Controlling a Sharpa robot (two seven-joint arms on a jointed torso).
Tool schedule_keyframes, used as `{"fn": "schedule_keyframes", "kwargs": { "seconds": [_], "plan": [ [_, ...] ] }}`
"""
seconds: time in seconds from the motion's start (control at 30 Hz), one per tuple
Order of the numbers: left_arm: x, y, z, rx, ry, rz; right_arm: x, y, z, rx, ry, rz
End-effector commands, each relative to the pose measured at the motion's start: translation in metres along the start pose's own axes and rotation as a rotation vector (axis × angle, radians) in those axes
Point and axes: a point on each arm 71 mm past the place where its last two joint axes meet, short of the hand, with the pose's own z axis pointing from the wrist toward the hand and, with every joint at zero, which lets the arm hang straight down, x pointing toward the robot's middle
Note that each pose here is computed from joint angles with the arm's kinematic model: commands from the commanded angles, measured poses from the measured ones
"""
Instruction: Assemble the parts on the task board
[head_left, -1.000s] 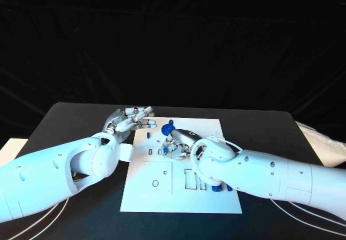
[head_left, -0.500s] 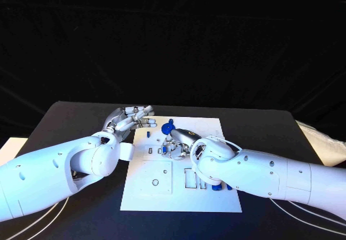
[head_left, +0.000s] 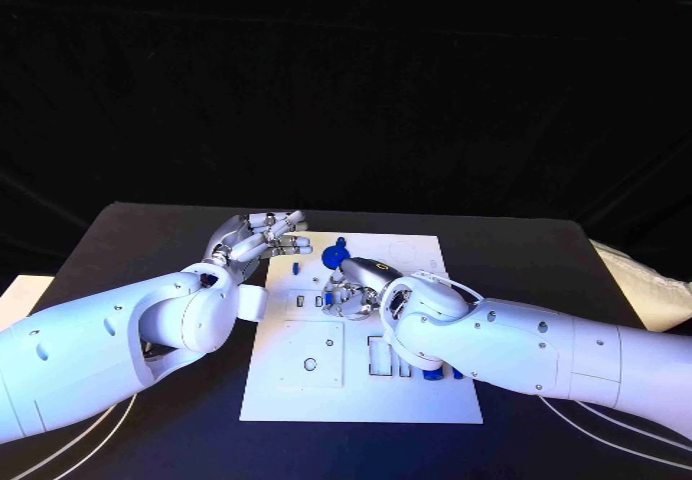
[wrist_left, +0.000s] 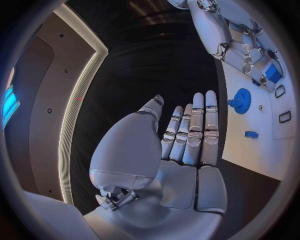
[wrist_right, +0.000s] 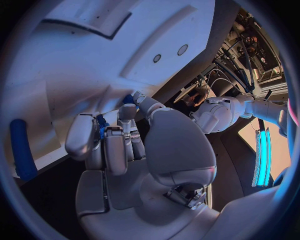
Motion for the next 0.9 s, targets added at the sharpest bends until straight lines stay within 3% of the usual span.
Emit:
{"fn": "schedule_keyframes", "kwargs": {
  "seconds": [0.03,0.47,0.9],
  "plan": [
    [0.0024,-0.0007,0.0004,0.006,0.021,-0.01,0.0049,-0.0025,-0.0011,0.004,0.022,-0.014],
    [0.0022,-0.0003,0.0006,0.003,0.021,-0.01,0.005,-0.0022,-0.0012,0.0,0.021,-0.021],
    [0.0022,0.0001,0.0009,0.002,0.022,-0.01,0.0025,-0.0009,-0.002,-0.003,-0.027,-0.005]
  ]
}}
